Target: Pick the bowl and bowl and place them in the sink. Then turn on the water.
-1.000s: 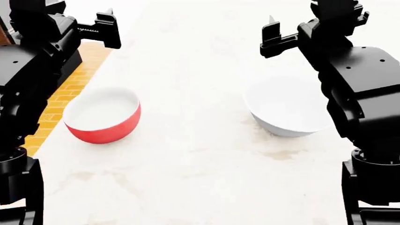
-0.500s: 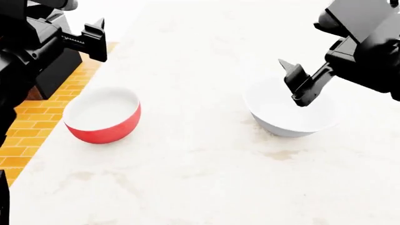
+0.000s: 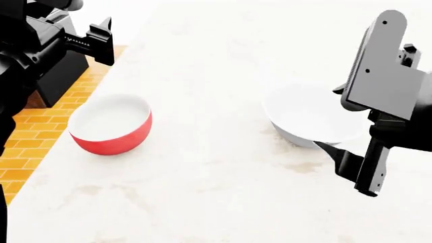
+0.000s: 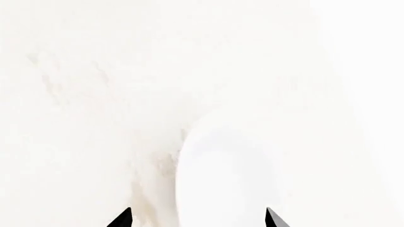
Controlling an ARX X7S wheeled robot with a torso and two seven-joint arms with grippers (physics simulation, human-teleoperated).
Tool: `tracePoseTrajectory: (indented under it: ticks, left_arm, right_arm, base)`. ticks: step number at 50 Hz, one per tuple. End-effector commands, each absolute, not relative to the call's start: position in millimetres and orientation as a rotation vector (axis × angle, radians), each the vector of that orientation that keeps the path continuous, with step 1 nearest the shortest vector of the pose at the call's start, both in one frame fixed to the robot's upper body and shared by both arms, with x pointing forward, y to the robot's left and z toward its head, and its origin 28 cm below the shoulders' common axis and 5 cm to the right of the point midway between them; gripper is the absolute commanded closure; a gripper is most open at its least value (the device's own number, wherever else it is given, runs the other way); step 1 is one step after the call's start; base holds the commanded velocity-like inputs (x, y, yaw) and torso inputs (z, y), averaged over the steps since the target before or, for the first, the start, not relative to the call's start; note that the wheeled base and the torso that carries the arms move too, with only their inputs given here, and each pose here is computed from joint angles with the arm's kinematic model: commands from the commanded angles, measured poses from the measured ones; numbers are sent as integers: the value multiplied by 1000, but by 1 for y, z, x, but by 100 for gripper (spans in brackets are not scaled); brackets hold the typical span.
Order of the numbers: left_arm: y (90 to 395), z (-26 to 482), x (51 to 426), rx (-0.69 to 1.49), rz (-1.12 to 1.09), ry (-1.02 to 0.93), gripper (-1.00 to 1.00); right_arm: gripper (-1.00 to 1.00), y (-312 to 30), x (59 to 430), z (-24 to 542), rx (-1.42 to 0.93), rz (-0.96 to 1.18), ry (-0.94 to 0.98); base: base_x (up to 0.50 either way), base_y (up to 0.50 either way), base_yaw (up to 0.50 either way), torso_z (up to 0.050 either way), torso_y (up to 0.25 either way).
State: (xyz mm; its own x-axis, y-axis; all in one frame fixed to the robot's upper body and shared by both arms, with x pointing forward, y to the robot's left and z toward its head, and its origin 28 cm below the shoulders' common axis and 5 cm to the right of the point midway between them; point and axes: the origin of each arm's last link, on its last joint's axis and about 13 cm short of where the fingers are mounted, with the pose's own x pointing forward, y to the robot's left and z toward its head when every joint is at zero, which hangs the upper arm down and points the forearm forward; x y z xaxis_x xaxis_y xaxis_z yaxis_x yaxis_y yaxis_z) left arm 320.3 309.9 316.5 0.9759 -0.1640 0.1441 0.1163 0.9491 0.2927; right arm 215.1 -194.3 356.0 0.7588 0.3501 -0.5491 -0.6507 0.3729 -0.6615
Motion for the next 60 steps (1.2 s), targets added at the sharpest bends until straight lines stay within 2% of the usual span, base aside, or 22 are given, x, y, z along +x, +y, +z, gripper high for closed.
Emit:
tracePoseTrajectory:
  ticks: [1, 11, 24, 60]
  left_arm:
    - [310, 316, 321, 289, -143, -173, -100]
    - [310, 315, 320, 287, -143, -172, -100]
    - [310, 312, 321, 286, -148, -169, -100]
    - [309, 315, 321, 285, -145, -180, -100]
  right_arm:
    - [-100, -194, 202, 355, -1090, 737, 459]
    - [-100, -191, 208, 352, -1124, 739, 497]
    - [-100, -185, 237, 344, -1158, 688, 550]
    - [-100, -180, 288, 303, -1114, 667, 624]
  base:
    - [0, 0, 0, 0, 0]
    - [0, 0, 0, 0, 0]
    - [0, 0, 0, 0, 0]
    - [0, 0, 0, 0, 0]
